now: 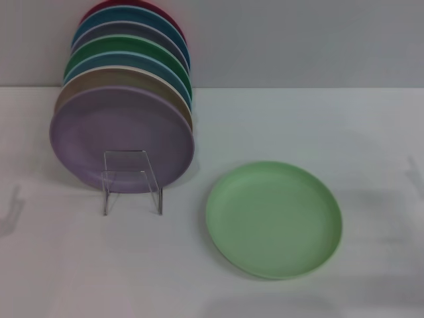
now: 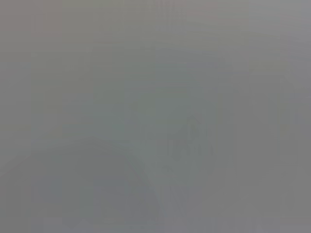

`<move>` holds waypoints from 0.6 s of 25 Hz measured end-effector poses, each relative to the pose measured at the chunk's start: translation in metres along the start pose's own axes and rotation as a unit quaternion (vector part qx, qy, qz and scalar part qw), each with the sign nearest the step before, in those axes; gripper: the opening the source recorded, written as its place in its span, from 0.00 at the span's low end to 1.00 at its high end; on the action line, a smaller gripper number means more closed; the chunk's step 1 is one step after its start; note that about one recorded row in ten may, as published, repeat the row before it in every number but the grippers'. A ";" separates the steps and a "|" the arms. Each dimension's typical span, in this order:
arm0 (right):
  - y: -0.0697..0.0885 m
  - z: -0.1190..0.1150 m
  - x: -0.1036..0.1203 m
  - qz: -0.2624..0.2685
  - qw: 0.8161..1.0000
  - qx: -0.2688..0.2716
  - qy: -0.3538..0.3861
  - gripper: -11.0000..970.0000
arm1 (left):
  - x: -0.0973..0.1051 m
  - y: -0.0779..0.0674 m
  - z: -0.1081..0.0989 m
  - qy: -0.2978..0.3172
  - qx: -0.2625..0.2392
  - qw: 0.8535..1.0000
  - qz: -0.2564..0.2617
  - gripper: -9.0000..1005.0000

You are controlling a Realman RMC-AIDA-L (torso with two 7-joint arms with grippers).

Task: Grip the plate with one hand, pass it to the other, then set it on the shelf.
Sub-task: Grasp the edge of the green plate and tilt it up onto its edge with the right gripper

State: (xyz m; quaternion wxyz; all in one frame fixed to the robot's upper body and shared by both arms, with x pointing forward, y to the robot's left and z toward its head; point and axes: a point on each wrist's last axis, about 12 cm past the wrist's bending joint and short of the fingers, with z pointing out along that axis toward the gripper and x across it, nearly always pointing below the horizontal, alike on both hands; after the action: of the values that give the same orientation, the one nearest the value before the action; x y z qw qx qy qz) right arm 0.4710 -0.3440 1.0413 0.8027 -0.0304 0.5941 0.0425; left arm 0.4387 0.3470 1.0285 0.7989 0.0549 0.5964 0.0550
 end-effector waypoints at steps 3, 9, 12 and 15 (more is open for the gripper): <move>0.001 0.000 -0.002 0.001 1.000 -0.005 -0.011 0.83 | 0.000 0.000 0.000 -0.001 -0.001 1.000 0.000 0.77; 0.006 0.000 -0.005 0.020 0.999 -0.026 -0.020 0.83 | 0.000 0.000 0.001 0.001 -0.001 1.000 0.000 0.77; 0.008 0.011 -0.008 0.045 0.997 -0.052 -0.021 0.83 | 0.000 0.000 0.002 0.001 0.000 1.000 -0.001 0.77; 0.006 0.036 -0.013 0.055 0.996 -0.077 -0.007 0.83 | 0.001 -0.001 0.004 0.002 0.002 1.000 -0.001 0.77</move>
State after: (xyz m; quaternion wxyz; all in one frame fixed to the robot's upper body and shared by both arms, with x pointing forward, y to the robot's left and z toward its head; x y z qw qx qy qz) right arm 0.5007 -0.3348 1.0642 0.7988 -0.0588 0.5840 0.1321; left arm 0.4428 0.3458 1.0287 0.7975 0.0555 0.5985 0.0530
